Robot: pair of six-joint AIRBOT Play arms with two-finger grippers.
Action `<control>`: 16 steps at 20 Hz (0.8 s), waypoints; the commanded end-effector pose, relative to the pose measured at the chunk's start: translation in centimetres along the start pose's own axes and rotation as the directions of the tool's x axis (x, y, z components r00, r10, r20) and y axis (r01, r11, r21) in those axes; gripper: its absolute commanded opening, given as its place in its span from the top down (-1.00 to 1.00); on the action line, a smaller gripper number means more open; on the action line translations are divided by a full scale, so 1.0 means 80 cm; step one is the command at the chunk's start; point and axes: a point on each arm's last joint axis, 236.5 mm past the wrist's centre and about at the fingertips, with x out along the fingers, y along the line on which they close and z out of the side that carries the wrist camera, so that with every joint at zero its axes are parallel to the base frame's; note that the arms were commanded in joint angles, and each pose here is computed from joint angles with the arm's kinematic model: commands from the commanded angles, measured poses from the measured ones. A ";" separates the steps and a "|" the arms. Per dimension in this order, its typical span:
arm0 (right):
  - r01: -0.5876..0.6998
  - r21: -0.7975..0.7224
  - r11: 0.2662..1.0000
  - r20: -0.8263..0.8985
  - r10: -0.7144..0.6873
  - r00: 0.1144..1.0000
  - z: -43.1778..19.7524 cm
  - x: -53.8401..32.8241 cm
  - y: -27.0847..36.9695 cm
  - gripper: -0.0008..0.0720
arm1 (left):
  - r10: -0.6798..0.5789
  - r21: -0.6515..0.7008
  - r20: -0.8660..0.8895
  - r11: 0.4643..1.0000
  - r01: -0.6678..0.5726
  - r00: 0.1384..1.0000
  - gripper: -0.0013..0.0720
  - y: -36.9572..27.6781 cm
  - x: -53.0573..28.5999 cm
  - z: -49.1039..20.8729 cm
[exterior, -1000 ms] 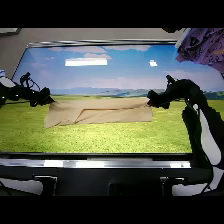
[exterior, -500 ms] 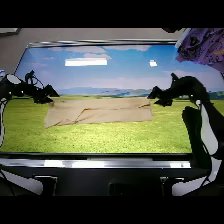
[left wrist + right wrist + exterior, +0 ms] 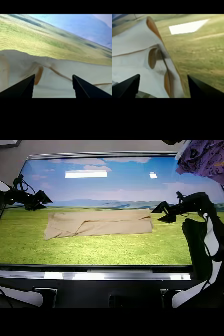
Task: Fold the clothes and pants, and hang the long-sleeved shirts on hangers.
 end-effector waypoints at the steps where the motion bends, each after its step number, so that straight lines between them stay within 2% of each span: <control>1: -0.022 -0.007 1.000 -0.067 0.021 0.998 -0.014 0.048 0.012 -0.86 | 0.002 -0.009 0.008 1.000 -0.002 1.000 -0.49 -0.001 -0.003 0.002; 3: -0.004 -0.022 1.000 -0.103 0.002 0.995 -0.026 0.077 0.018 -0.81 | 0.001 -0.010 0.008 1.000 -0.001 1.000 -0.49 -0.001 -0.003 0.002; 4: 0.001 -0.032 0.999 -0.110 -0.005 0.994 -0.030 0.088 0.023 -0.68 | 0.001 -0.009 0.008 1.000 -0.001 1.000 -0.49 -0.001 -0.003 0.002; 6: 0.006 -0.061 0.998 -0.095 -0.012 0.995 -0.031 0.101 0.036 0.16 | -0.004 -0.005 0.005 1.000 0.004 1.000 -0.49 -0.006 -0.002 0.000; 7: 0.006 -0.073 0.997 -0.084 -0.012 0.996 -0.030 0.100 0.042 0.74 | -0.008 0.003 0.000 1.000 0.008 1.000 -0.49 -0.012 0.001 -0.002; 8: 0.003 -0.080 0.997 -0.068 -0.009 0.998 -0.027 0.094 0.048 0.91 | -0.016 0.014 -0.007 1.000 0.016 1.000 -0.49 -0.021 0.004 -0.006; 9: 0.006 -0.078 0.997 -0.046 -0.010 0.999 -0.025 0.081 0.056 0.91 | -0.030 0.030 -0.019 0.999 0.030 0.999 -0.42 -0.036 0.010 -0.011; 10: 0.022 -0.070 0.997 -0.021 -0.023 1.000 -0.023 0.065 0.063 0.91 | -0.047 0.047 -0.034 0.998 0.048 0.998 -0.15 -0.054 0.017 -0.019; 11: 0.055 -0.071 0.996 0.014 -0.054 0.998 -0.022 0.044 0.068 0.91 | -0.074 0.068 -0.059 0.995 0.078 0.995 0.54 -0.079 0.027 -0.031; 12: 0.089 -0.075 0.993 0.048 -0.086 0.995 -0.023 0.021 0.074 0.91 | -0.104 0.084 -0.090 0.990 0.111 0.990 0.91 -0.104 0.040 -0.045; 16: 0.228 -0.102 0.968 0.176 -0.208 0.962 -0.044 -0.074 0.096 0.91 | -0.222 0.070 -0.237 0.967 0.245 0.946 0.92 -0.225 0.119 -0.131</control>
